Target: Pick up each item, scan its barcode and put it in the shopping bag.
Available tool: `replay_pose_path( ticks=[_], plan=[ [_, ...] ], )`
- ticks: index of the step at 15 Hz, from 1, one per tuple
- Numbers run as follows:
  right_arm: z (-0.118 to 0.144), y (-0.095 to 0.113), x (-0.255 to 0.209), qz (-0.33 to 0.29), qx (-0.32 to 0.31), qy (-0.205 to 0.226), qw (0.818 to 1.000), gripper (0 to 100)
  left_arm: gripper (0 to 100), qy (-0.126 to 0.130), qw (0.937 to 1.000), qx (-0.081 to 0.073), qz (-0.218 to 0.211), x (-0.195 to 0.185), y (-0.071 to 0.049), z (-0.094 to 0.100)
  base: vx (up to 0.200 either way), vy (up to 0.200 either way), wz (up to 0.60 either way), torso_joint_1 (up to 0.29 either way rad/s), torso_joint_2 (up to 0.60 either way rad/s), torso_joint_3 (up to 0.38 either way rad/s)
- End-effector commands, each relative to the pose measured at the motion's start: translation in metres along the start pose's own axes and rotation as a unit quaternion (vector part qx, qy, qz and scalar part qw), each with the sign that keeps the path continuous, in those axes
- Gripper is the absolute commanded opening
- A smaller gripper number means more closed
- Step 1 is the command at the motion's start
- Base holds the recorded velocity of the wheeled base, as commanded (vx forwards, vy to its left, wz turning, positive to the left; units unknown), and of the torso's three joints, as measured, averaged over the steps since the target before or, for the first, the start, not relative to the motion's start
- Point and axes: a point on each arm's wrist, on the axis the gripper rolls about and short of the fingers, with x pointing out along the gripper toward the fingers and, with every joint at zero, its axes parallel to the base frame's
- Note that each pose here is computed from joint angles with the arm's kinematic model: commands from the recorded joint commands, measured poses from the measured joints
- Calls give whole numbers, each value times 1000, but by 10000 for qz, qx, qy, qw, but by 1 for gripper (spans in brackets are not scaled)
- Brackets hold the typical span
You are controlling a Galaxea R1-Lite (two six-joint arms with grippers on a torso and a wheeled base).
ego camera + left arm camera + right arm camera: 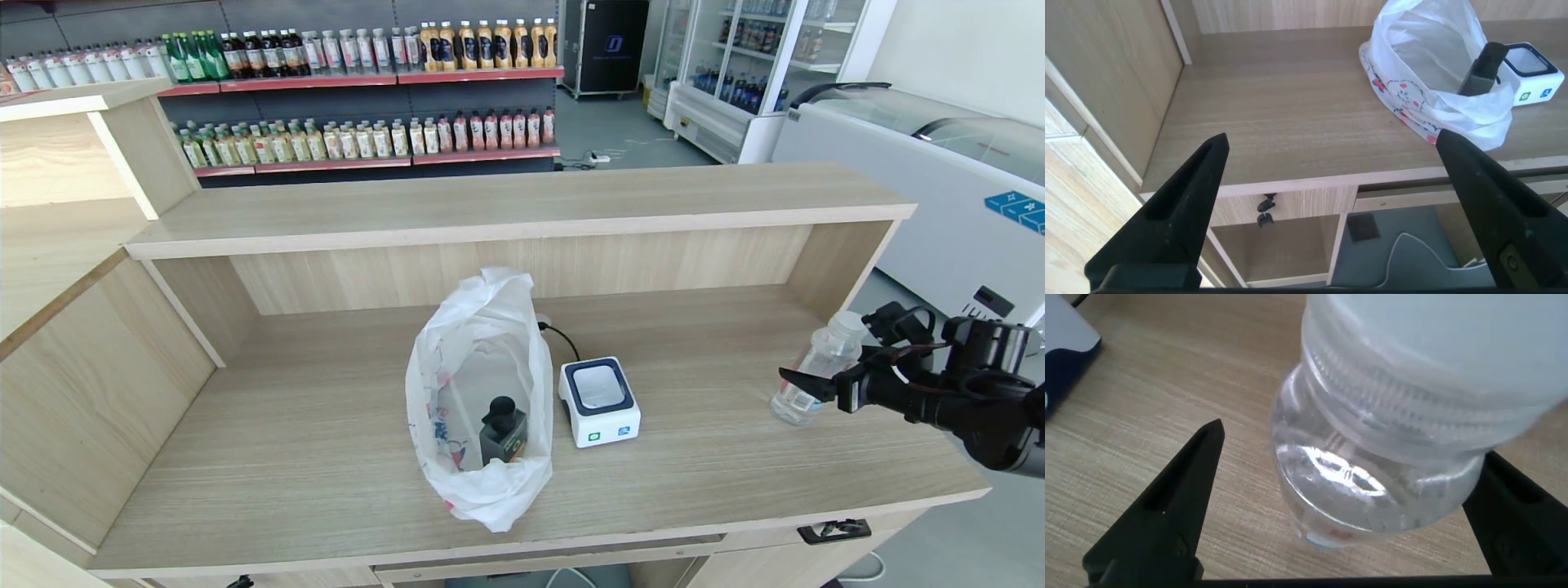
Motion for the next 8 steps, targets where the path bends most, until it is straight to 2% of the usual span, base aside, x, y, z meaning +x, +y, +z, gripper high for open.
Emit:
replay_pose_path(
  ticks=[1, 4, 5, 8],
  plan=[
    [-1, 1, 2, 23, -14, -12, 10000, 100, 100, 6, 10000, 0, 1, 0, 0, 0, 0, 0, 0, 0, 0, 0],
    [-1, 2, 4, 31, -64, -67, 10000, 100, 100, 6, 10000, 0, -7, 0, 0, 0, 0, 0, 0, 0, 0, 0],
    [-2, 2, 5, 31, -64, -67, 10000, 0, 100, 6, 10000, 0, 1, 0, 0, 0, 0, 0, 0, 0, 0, 0],
    [-4, 1, 7, 33, -59, -62, 10000, 0, 100, 6, 10000, 0, 1, 0, 0, 0, 0, 0, 0, 0, 0, 0]
  ],
)
